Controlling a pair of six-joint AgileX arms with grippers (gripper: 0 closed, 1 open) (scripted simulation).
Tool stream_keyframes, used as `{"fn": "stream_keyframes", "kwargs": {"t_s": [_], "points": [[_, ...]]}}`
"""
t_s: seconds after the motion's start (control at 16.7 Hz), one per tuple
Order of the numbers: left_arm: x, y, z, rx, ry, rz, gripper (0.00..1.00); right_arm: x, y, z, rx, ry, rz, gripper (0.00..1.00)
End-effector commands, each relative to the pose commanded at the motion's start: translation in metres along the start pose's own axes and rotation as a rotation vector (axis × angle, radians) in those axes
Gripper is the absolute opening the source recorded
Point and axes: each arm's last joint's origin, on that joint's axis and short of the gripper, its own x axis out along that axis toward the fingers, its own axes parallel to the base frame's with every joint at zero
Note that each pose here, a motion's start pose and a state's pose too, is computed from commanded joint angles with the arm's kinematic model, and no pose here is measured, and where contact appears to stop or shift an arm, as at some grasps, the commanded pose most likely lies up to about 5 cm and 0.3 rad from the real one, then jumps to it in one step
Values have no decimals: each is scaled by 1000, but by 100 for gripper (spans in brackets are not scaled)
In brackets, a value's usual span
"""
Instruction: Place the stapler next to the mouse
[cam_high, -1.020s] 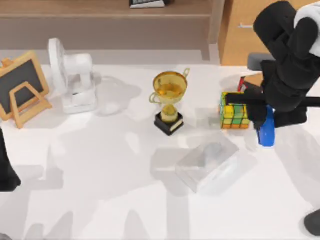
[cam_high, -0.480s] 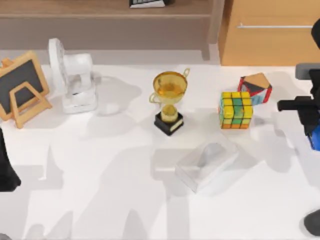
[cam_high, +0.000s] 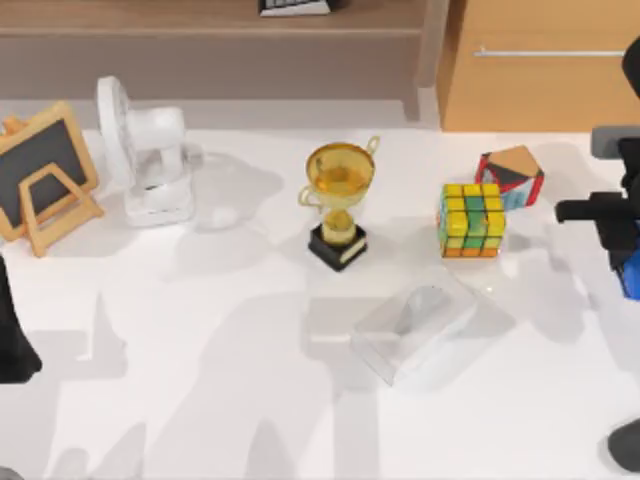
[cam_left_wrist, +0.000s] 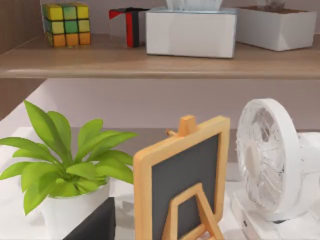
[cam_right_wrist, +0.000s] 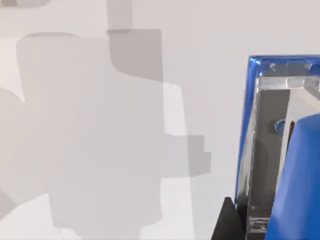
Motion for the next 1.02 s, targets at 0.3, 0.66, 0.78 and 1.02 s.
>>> {"fn": "stream_keyframes", "kwargs": {"t_s": [0.3,0.66,0.78,1.02], "points": [[0,0,0,0,0,0,100,7,-1,-2,-7,14,-38,0],[0,0,0,0,0,0,100,14,-3,-3,-7,21,-72,0],[0,0,0,0,0,0,100,13,-3,-2,-3,7,-64,0],[0,0,0,0,0,0,100,15,-2,1,5,-24,-20,0]]}}
